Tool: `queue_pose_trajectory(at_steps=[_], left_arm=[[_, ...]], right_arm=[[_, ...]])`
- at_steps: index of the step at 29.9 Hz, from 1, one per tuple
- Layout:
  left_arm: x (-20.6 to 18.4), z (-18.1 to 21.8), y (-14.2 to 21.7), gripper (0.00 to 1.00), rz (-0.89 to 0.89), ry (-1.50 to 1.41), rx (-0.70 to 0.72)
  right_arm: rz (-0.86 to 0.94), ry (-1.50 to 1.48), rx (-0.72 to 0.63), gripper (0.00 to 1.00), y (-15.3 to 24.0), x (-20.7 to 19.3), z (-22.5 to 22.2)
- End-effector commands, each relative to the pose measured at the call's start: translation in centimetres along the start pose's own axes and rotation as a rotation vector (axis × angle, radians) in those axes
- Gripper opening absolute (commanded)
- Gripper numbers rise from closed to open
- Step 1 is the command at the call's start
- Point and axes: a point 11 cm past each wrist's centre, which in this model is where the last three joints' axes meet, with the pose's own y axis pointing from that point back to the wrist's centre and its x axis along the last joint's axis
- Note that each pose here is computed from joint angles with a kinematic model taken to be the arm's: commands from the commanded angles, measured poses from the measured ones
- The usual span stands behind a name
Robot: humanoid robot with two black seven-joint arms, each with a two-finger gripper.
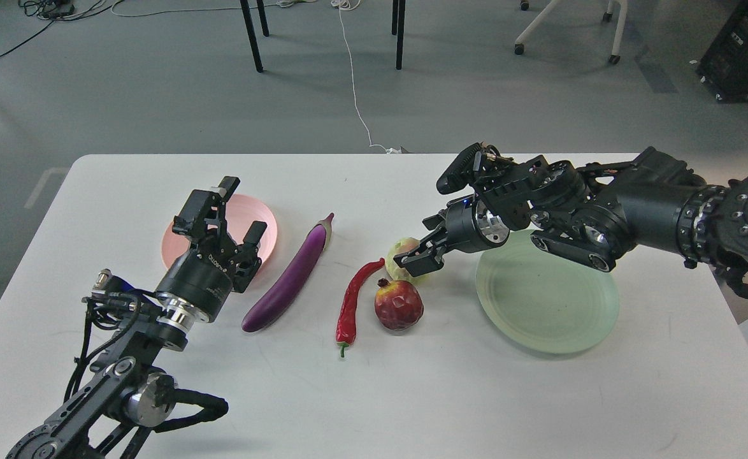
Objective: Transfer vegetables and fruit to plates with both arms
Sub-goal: 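Lower the right gripper and grasp the pale peach, then carry the peach onto the green plate and release it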
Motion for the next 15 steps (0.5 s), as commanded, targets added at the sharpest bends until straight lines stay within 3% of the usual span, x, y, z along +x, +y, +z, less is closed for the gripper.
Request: queue_pose_trajectory(at_steps=[1, 4, 12, 15], left_arm=[[0.08, 0.03, 0.01, 0.98, 0.001, -0.001, 0.0], [0.12, 0.06, 0.0, 0.98, 0.003, -0.002, -0.001], [0.07, 0.05, -0.01, 0.98, 0.001, 0.0, -0.002], [0.11, 0.09, -0.01, 0.98, 0.002, 0.0, -0.003]], right_arm=[[-0.012, 0.002, -0.003, 0.94, -0.3, -0.74, 0.04], [-0.023, 0.008, -0.006, 0.87, -0.34, -1.1, 0.13], [-0.044, 0.016, -0.013, 0.49, -0.23, -1.65, 0.36], [-0.037, 0.019, -0.02, 0.49, 0.11, -1.26, 0.62]])
